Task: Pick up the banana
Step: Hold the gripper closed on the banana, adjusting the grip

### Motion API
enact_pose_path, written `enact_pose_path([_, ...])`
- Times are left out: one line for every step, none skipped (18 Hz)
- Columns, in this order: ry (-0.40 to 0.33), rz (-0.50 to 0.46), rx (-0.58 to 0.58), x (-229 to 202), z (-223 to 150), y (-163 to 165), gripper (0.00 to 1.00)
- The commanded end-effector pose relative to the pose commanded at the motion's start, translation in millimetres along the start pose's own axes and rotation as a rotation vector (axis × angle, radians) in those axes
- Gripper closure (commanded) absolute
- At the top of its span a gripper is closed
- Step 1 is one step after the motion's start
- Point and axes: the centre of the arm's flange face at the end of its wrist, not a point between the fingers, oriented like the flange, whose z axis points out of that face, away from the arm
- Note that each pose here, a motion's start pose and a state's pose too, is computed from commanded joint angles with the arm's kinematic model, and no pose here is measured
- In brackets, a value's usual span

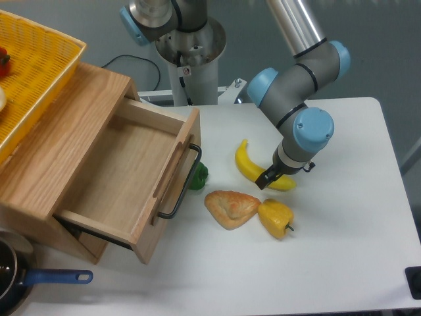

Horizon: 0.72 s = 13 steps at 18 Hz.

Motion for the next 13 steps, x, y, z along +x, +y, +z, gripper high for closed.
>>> enact_pose_path([-0.002,-0.003,0.0,1.7,0.0,0.4,0.0])
enact_pose_path([-0.002,-0.009,0.002,1.7,-0.7,0.0,0.0])
enact_pose_path([-0.002,-0.015,0.003,1.7,-1.6,0.2,0.0])
enact_pose_path([-0.003,-0.018,0.002,1.5,-0.9,0.6,0.0])
enact_pose_path([-0.005,-0.019,0.003,2.3,-1.7,1.1,0.0])
enact_pose_path([-0.004,-0.022,0.003,2.4,-1.7,1.1,0.0])
enact_pose_path([-0.004,-0.022,0.003,3.3,-1.7,1.3,0.0])
enact_pose_path([-0.004,-0.023,0.0,3.3,-0.1,1.5,0.0])
enact_pose_path([-0.004,-0.022,-0.003,4.3,1.7,1.3,0.0])
enact_pose_path([-0.003,-0.022,-0.006,4.4,3.3,1.5,0.0])
enact_pose_path([-0.003,-0.022,-0.006,4.4,3.3,1.5,0.0])
enact_pose_path([-0.003,-0.02,-0.007,5.3,4.0,2.1,0.0])
enact_pose_path([-0.003,-0.019,-0.007,6.2,4.0,2.3,0.0])
